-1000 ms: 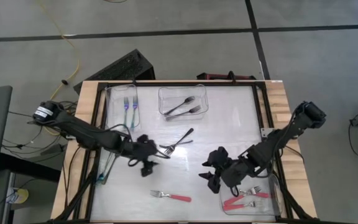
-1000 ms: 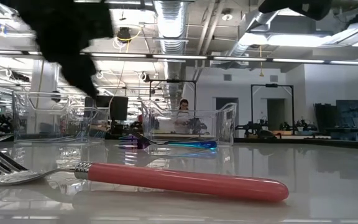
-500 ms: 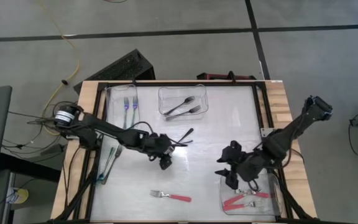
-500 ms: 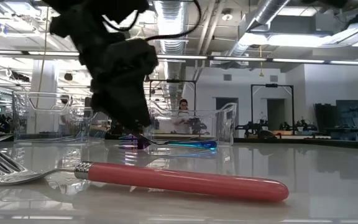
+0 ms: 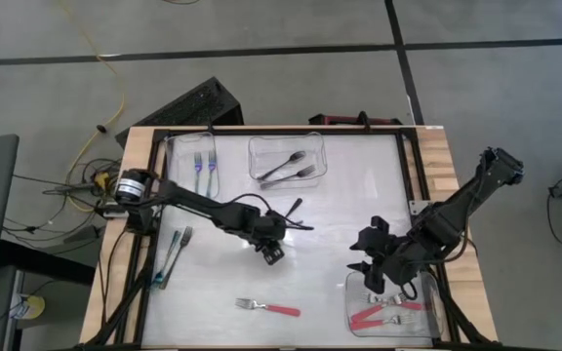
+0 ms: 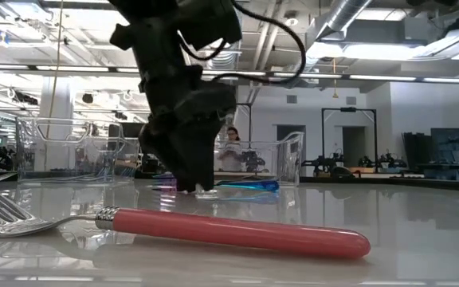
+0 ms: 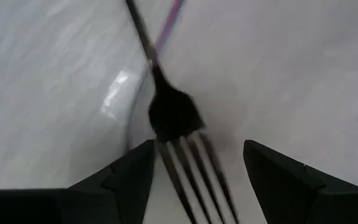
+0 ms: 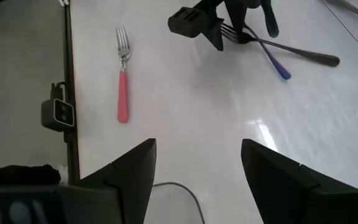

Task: Sort silverware by color (type)
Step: Put the black fork into the top right transparent bin

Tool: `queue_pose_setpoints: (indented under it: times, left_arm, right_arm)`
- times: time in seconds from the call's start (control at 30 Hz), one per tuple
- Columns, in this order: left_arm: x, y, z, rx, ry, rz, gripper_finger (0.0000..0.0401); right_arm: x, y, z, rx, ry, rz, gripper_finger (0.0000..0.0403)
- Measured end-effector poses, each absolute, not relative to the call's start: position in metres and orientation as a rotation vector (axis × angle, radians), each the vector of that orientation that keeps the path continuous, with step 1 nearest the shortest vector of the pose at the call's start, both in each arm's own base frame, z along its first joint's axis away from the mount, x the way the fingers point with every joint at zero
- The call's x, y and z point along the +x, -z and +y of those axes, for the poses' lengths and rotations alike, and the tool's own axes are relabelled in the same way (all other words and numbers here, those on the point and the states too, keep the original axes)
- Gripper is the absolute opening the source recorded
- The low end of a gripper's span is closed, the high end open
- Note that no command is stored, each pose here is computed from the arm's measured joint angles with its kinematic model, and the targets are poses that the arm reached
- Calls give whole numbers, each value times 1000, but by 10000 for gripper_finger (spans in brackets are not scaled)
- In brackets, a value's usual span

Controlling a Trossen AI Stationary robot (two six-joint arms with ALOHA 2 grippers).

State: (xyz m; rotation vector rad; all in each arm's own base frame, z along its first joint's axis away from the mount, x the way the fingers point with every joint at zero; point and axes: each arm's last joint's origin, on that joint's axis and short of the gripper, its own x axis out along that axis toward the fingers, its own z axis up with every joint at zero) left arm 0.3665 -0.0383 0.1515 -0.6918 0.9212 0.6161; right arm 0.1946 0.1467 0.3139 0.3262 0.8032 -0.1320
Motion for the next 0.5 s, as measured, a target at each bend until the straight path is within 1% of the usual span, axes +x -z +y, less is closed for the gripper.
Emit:
queue_pose_setpoints:
  times: [0.07, 0.17, 0.43, 0.5]
  left_arm:
    - [367, -149, -35, -698, -623, 938, 220]
    - [366, -148, -32, -701, -630, 961, 192]
    - [365, -149, -32, -662, -602, 976, 88]
    - [366, -149, -32, -658, -580, 988, 85]
  right_arm:
    - [194, -314, 147, 323, 132, 808, 260]
    - [193, -313, 148, 320, 127, 810, 260]
    - [190, -312, 148, 306, 128, 832, 260]
    - [190, -312, 148, 306, 127, 832, 260]
